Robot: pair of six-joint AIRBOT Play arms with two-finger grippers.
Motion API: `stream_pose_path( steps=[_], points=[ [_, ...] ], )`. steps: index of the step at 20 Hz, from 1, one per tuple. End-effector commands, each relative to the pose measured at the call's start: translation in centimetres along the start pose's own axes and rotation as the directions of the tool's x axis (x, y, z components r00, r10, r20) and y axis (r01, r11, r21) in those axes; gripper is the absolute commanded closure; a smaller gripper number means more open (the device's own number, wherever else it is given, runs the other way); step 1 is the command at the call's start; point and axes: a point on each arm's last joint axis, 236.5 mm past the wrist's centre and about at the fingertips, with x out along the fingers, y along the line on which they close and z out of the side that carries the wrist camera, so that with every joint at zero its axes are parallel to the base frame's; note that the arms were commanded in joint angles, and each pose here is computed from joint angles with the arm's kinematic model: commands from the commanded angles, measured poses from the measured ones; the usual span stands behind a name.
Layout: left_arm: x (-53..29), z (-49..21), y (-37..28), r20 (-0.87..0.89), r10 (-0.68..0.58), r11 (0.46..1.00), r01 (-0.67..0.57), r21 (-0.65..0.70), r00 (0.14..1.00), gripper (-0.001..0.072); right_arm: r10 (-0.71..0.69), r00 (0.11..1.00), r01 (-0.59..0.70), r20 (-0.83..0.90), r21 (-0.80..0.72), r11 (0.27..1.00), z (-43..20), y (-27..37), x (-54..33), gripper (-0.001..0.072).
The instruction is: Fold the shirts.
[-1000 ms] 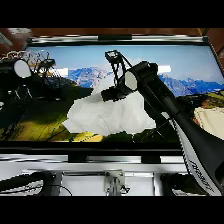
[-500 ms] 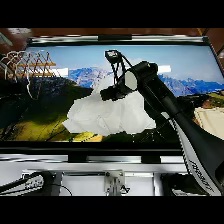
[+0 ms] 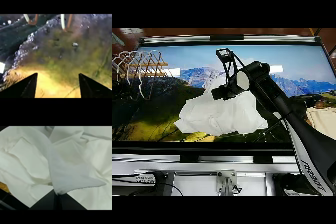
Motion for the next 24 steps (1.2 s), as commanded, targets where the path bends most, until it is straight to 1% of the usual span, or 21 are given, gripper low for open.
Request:
stream_pose_path(
  steps=[1,2,4,7,9,12,13,15,21,22,24],
  points=[
    [3.4,2.5,1.3,0.03,0.017,1.0,-0.017,-0.002,0.999,0.0084,0.006,1.0,-0.006,0.003,0.027,1.0,0.1,0.1,0.0,0.0639],
    [4.1,2.9,1.2,0.031,0.008,1.0,-0.008,-0.001,0.999,0.0084,0.006,1.0,-0.006,0.004,0.029,1.0,0.1,0.1,0.0,0.0639],
    [6.2,3.0,0.0,0.014,-0.049,0.999,0.049,0.0,0.999,0.0084,0.007,1.0,-0.007,0.003,0.03,1.0,0.1,0.2,0.0,0.0639],
    [8.9,2.4,-0.2,-0.019,-0.061,0.998,0.061,0.02,0.998,0.0085,0.02,1.0,-0.02,0.002,0.035,0.999,0.0,0.5,0.0,0.0639],
    [9.9,2.6,-0.7,-0.013,-0.085,0.996,0.085,0.04,0.996,0.0085,0.02,1.0,-0.02,0.002,0.036,0.999,0.1,0.5,0.0,0.0639],
    [11.7,2.9,-0.6,-0.002,-0.085,0.996,0.085,0.033,0.996,0.0092,0.025,1.0,-0.025,0.001,0.045,0.999,0.0,0.6,0.0,0.0639],
    [12.3,2.7,-1.1,-0.01,-0.107,0.994,0.107,0.023,0.994,0.0093,0.029,1.0,-0.029,0.0,0.047,0.998,0.0,0.7,0.0,0.0639],
    [13.2,2.6,-2.2,-0.015,-0.142,0.989,0.143,0.049,0.99,0.0096,0.03,1.0,-0.03,0.0,0.048,0.998,0.0,0.7,0.0,0.0639],
    [14.9,1.5,-3.1,-0.057,-0.156,0.985,0.159,0.06,0.986,0.0114,0.039,0.999,-0.039,0.0,0.061,0.997,0.0,0.9,0.0,0.0639],
    [14.9,1.5,-2.9,-0.058,-0.147,0.986,0.151,0.065,0.987,0.0163,0.043,0.999,-0.043,-0.001,0.061,0.997,0.0,1.1,0.0,0.0639],
    [15.0,1.5,-2.8,-0.056,-0.143,0.987,0.146,0.067,0.988,0.0176,0.041,0.999,-0.041,0.0,0.06,0.997,0.0,1.1,0.0,0.0639]
  ],
)
